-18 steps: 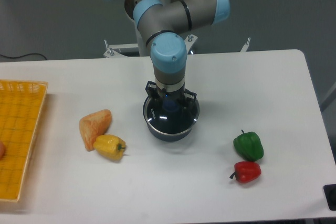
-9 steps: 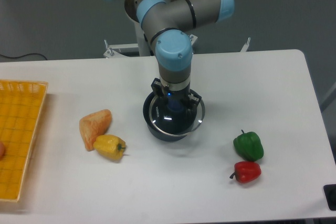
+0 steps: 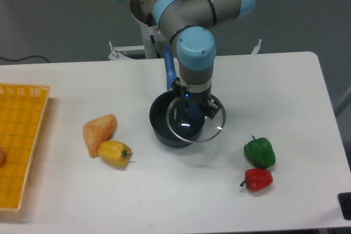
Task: Open the lid
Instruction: 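Lift the glass lid off the saucepan and carry it toward the green pepper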
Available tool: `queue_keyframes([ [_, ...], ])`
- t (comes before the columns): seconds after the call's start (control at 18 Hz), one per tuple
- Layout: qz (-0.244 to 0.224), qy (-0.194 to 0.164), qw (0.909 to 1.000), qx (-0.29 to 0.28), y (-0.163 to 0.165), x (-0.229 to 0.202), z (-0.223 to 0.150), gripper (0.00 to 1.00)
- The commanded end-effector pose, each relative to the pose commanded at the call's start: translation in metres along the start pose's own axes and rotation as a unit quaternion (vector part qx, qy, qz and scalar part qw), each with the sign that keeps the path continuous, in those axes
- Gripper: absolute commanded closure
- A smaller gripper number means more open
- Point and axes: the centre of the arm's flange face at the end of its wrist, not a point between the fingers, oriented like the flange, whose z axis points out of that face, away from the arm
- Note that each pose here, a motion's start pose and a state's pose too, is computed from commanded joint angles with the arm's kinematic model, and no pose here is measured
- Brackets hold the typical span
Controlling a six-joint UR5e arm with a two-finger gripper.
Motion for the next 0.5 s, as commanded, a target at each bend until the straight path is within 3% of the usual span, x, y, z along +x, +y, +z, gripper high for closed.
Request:
queue_keyframes([
  [0.5, 0.042, -0.001, 0.9989, -0.018, 0.034, -0.023, 0.003, 0.46],
])
